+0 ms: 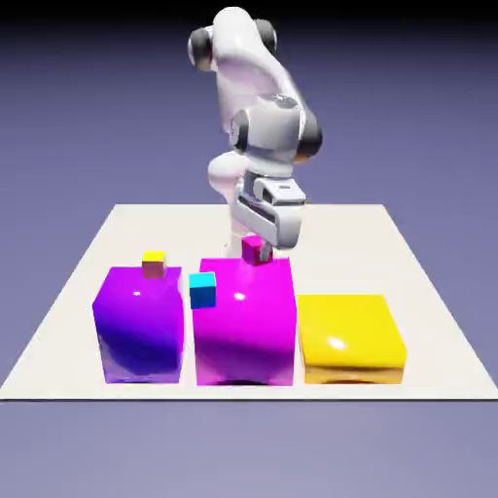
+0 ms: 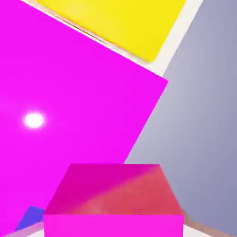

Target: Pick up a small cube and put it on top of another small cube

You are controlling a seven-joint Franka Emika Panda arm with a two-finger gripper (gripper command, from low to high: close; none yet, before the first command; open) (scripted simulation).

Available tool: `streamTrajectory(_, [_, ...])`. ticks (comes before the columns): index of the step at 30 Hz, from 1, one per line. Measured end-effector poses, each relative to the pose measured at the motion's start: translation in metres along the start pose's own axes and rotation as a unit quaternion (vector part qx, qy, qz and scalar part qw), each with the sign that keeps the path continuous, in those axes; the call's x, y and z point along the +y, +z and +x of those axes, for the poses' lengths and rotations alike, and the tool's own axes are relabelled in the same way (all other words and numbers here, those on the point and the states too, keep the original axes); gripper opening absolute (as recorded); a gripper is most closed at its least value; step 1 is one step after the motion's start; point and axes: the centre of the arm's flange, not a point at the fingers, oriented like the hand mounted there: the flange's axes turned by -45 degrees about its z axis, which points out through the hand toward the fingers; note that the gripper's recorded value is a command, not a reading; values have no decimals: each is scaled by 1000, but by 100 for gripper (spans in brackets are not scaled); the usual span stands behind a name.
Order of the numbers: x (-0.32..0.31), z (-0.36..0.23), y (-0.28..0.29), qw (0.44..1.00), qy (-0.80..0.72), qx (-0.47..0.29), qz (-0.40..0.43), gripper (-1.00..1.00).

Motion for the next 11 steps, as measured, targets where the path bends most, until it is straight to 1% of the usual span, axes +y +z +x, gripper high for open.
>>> streamTrajectory(1, [-15,-21,-4,1000,0,-2,3,-100])
streamTrajectory(2, [-21,-19,8,1000,-18,2,12,-100])
streamTrajectory(3, [-21,-19,8,1000,-18,2,12,-100])
streamTrajectory(7, [-22,-16,68,1000,-19,3,12,-100])
streamTrajectory(8, [-23,-15,78,1000,-18,3,12,100])
streamTrajectory(10, [-23,-15,78,1000,-18,3,11,100])
streamTrajectory(11, [-21,-16,63,1000,-19,3,11,100])
